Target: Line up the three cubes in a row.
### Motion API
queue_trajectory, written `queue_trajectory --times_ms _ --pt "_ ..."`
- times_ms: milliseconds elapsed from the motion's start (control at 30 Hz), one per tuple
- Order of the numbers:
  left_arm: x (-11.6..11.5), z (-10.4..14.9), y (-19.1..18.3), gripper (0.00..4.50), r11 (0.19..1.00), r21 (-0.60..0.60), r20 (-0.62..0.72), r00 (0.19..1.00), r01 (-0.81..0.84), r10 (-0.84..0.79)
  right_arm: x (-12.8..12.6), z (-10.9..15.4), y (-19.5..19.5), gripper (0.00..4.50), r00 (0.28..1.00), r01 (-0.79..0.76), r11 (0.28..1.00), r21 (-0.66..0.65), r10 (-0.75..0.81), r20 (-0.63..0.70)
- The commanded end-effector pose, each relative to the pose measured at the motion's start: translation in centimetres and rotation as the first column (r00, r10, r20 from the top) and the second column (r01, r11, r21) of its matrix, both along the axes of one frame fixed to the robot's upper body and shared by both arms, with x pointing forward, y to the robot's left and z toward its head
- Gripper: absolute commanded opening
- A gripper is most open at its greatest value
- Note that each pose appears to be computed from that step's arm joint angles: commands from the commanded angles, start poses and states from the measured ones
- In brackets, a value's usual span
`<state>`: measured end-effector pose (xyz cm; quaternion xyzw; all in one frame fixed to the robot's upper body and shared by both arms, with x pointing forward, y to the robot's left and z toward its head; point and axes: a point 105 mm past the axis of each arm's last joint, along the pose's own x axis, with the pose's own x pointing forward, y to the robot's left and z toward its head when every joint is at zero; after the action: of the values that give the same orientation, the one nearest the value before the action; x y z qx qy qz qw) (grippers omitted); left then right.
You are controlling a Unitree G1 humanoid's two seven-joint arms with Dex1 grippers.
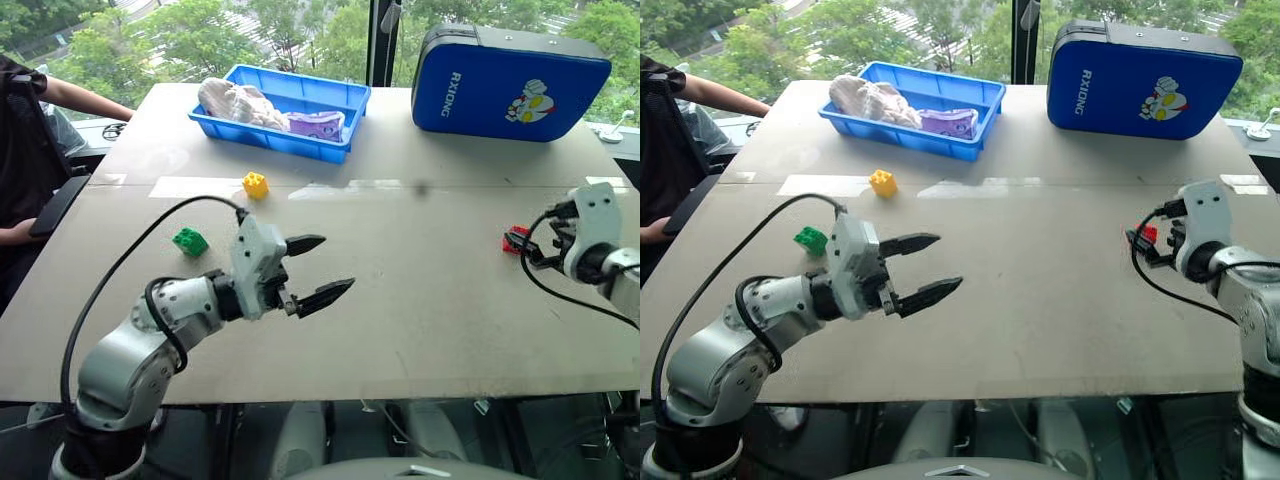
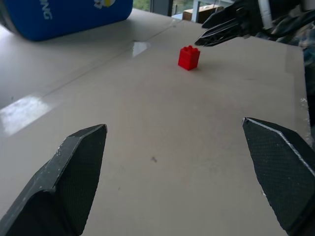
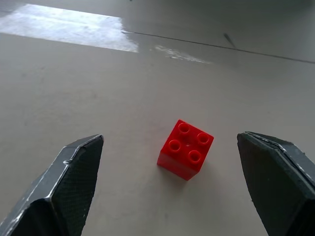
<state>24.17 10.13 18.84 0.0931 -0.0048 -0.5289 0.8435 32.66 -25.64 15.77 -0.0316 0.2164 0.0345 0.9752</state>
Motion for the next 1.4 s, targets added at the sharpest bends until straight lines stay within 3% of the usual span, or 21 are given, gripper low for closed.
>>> queue_trajectory --times_ms 33,633,733,800,933,1033,1100,1167,1267,1400 --pt "-0.7 1.0 -0.8 4.50 0.998 -0.016 0.032 0.997 0.065 -0.065 0.6 0.2 -1.6 4.48 0.991 0.131 0.990 0.055 -0.129 -0.048" --pt "-2.0 1.3 -1.6 4.50 0.989 0.008 0.075 0.986 0.146 -0.146 3.1 -2.1 -0.7 4.48 0.968 0.211 0.974 0.078 -0.197 -0.156" --pt "-2.1 1.2 -1.6 4.50 0.989 0.008 0.073 0.986 0.147 -0.147 3.4 -2.3 -0.4 3.77 0.969 0.205 0.976 0.079 -0.191 -0.157" --pt "-2.1 1.1 -1.4 4.50 0.989 0.010 0.072 0.987 0.145 -0.145 3.5 -2.4 -0.3 2.77 0.971 0.195 0.978 0.075 -0.181 -0.157" --pt "-2.0 1.0 -1.1 4.50 0.992 0.007 0.067 0.989 0.128 -0.128 3.6 -2.2 -0.3 1.30 0.975 0.175 0.983 0.061 -0.164 -0.147" --pt "-2.1 0.5 -0.5 4.50 0.995 -0.003 0.055 0.993 0.104 -0.103 3.8 -1.8 0.1 1.31 0.989 0.092 0.996 0.019 -0.089 -0.115" --pt "-2.2 0.4 0.1 4.50 0.997 -0.020 0.053 0.996 0.080 -0.079 4.0 -0.2 2.5 1.31 0.995 -0.101 0.995 -0.016 0.101 -0.005" --pt "-2.3 0.2 0.9 4.50 0.998 -0.039 0.050 0.998 0.043 -0.041 3.4 1.3 5.7 1.31 0.930 -0.350 0.933 -0.077 0.357 0.091" --pt "-2.3 -0.5 2.5 4.50 0.998 -0.049 0.030 0.998 -0.048 0.049 1.9 1.9 9.7 1.31 0.748 -0.638 0.751 -0.172 0.657 0.093" --pt "-2.5 -1.7 4.6 4.50 0.990 -0.033 0.023 0.990 -0.135 0.136 1.0 1.2 13.7 1.31 0.508 -0.839 0.497 -0.221 0.861 0.009"
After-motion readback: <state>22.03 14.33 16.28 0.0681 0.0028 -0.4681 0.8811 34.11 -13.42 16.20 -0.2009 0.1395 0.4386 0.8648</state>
